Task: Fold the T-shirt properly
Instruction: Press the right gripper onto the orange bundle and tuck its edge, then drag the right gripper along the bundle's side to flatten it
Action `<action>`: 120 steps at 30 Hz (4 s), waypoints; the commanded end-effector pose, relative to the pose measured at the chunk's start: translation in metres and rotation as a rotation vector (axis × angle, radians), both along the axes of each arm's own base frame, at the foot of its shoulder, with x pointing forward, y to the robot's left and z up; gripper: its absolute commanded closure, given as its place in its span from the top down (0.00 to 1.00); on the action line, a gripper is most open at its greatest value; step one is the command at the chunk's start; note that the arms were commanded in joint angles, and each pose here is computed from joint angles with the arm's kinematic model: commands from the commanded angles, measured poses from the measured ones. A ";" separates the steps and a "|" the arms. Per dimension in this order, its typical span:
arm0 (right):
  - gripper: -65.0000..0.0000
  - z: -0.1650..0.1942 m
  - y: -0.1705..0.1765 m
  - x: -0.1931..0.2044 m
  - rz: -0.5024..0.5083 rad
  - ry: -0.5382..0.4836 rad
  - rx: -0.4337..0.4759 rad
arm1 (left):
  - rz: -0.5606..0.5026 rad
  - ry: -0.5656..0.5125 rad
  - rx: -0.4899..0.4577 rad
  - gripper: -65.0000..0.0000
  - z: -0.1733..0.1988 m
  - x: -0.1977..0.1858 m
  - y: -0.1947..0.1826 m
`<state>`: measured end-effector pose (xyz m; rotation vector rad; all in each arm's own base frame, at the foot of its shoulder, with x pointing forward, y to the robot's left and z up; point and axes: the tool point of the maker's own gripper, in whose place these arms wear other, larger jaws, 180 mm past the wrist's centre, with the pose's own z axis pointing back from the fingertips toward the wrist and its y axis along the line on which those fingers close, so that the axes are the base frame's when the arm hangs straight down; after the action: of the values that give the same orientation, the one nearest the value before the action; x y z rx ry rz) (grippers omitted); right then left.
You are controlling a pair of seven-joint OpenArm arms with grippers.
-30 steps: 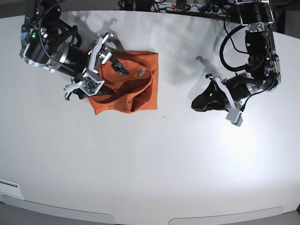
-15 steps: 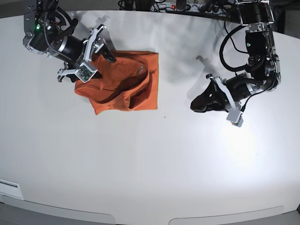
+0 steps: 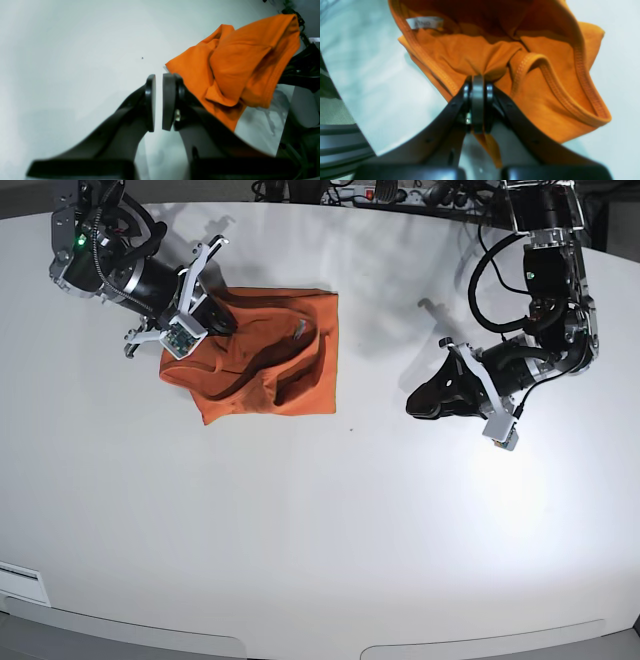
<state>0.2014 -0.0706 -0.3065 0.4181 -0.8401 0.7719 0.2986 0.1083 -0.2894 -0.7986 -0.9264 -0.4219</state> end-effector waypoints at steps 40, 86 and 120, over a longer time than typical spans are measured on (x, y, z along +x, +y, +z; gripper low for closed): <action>0.50 0.089 0.133 -0.013 0.233 -0.261 0.241 | -0.025 -0.044 -0.045 0.11 0.019 0.002 -0.003; 0.00 0.030 0.129 0.058 0.213 -0.191 0.160 | 0.026 -0.074 -0.016 0.11 0.030 0.008 0.027; 0.00 0.030 0.145 0.174 0.139 -0.248 0.187 | 0.019 -0.021 -0.040 0.11 0.017 -0.008 0.024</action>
<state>0.3680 0.0694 -0.2987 0.5352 -1.0585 0.8863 0.2850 0.1314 -0.2890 -0.8118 -0.9067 -0.3786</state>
